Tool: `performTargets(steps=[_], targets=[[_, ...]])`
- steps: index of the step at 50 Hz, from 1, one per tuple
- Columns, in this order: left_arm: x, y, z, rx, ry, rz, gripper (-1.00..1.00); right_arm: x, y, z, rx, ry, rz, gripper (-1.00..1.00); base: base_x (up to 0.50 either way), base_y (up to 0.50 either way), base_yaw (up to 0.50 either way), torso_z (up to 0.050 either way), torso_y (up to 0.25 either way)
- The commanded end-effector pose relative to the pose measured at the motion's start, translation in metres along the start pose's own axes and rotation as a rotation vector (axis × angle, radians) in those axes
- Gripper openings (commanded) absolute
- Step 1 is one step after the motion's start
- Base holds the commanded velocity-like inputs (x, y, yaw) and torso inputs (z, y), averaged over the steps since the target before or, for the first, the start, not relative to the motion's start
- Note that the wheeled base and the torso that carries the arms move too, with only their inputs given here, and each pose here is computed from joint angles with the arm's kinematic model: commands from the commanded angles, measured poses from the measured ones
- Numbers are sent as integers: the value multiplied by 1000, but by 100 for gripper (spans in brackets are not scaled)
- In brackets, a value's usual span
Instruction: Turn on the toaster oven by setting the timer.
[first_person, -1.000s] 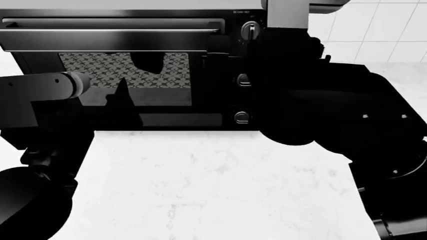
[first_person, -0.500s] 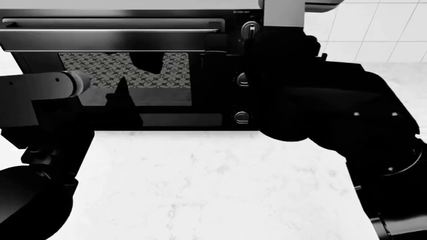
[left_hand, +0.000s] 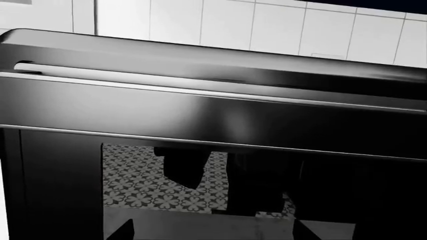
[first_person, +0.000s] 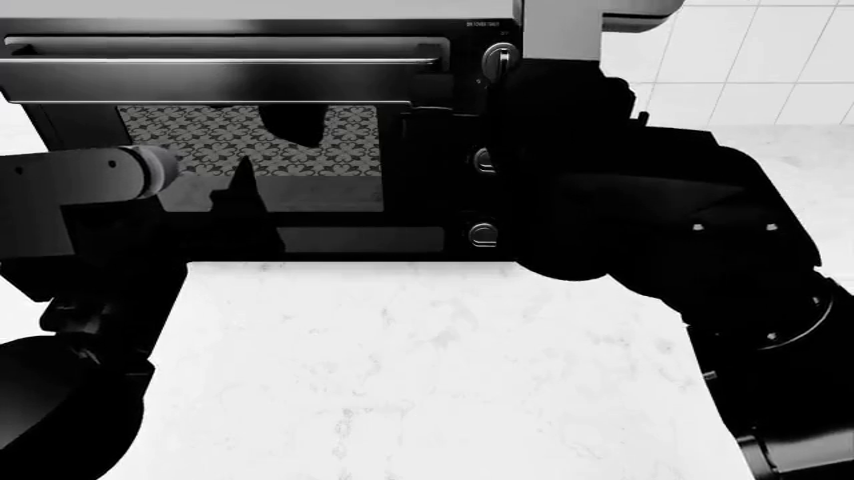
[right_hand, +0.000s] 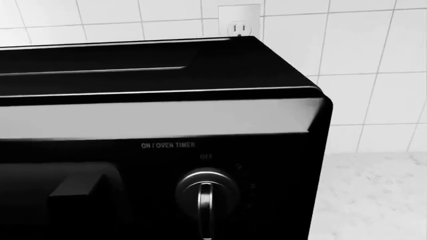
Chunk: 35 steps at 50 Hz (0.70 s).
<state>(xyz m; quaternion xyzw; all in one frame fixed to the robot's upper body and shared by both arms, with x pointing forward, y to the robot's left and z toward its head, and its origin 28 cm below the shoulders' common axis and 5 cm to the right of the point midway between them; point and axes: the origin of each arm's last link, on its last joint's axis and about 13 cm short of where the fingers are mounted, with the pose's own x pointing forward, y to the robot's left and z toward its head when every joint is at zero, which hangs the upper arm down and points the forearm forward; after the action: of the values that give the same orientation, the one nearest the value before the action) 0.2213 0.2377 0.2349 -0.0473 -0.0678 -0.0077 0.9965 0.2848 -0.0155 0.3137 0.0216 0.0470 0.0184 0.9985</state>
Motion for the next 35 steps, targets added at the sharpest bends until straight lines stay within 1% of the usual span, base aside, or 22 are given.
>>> performTargets(steps=[1, 32, 33, 35], targets=[[-1, 0, 0, 0, 1, 0, 100, 3, 1, -2, 1, 7, 1, 100, 0, 0, 0, 0, 0], [3, 0, 1, -2, 0, 3, 100, -1, 1, 3, 12, -4, 10, 100, 0, 0, 0, 0, 0], [2, 0, 1, -3, 0, 3, 100, -1, 1, 3, 13, -4, 9, -100, 0, 0, 0, 0, 0], [2, 0, 1, -2, 0, 3, 100, -1, 1, 4, 13, -10, 12, -100, 0, 0, 0, 0, 0]])
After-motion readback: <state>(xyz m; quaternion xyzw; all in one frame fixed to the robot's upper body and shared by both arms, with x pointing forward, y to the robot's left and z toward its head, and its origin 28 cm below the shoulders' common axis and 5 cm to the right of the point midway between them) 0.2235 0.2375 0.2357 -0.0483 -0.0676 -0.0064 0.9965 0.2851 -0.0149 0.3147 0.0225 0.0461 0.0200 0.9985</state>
